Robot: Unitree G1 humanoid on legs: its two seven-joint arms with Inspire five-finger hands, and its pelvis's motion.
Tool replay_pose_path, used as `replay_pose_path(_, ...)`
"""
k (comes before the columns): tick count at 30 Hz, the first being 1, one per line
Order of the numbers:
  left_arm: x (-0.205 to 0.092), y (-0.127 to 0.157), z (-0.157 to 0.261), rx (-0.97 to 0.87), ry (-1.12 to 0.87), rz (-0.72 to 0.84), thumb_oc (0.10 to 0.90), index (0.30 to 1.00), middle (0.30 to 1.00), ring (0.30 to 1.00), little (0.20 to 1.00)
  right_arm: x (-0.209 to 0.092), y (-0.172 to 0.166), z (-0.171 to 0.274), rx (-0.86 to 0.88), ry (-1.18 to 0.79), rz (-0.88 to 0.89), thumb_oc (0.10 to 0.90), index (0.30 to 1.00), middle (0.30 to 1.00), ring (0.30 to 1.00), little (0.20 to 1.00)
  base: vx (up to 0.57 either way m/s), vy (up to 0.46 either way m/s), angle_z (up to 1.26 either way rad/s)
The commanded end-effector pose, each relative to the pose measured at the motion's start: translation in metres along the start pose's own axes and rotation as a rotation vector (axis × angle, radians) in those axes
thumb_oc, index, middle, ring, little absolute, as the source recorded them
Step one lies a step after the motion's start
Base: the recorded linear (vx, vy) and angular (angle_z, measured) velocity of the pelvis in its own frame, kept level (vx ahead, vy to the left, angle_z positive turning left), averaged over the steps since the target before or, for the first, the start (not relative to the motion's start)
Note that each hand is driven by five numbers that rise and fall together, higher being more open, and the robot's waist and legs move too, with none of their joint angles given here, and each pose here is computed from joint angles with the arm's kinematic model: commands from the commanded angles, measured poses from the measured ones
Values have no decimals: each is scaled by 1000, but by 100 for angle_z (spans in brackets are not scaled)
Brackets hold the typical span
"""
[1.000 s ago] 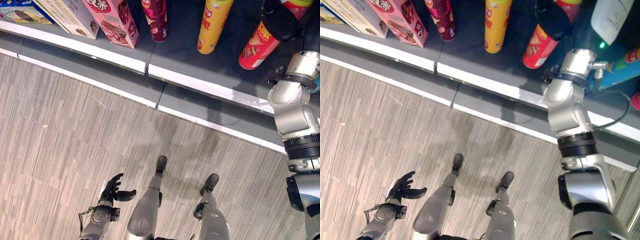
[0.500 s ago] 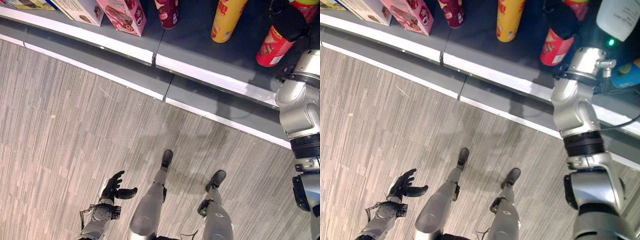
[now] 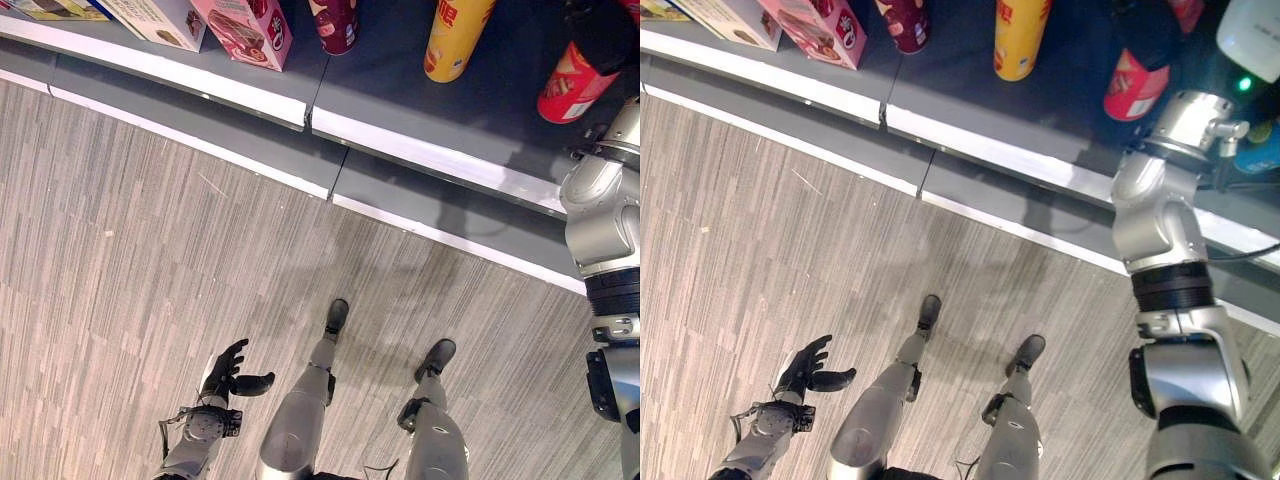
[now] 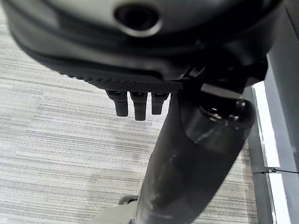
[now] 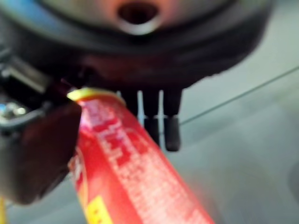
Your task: Put the goods on the table back onto the shelves and tidy them up.
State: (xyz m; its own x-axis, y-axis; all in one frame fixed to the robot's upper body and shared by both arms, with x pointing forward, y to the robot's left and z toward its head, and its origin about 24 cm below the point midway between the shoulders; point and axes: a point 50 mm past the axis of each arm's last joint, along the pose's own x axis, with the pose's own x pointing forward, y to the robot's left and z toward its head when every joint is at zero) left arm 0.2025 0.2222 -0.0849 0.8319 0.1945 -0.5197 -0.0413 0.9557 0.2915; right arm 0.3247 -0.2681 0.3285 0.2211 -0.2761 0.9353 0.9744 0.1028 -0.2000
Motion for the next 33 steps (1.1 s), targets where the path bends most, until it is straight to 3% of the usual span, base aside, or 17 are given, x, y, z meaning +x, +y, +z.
replay_pose_path(1,-8,17,-15,48,25,58,800,900,900,900,900,49,-61,28,69,-146,-374,400,300,300,300,300,0,0,0)
replay_pose_path(33,-8,14,-16,56,15,70,800,900,900,900,900,35,-61,32,153,-89,-456,400,300,300,300,300,-1,2,0)
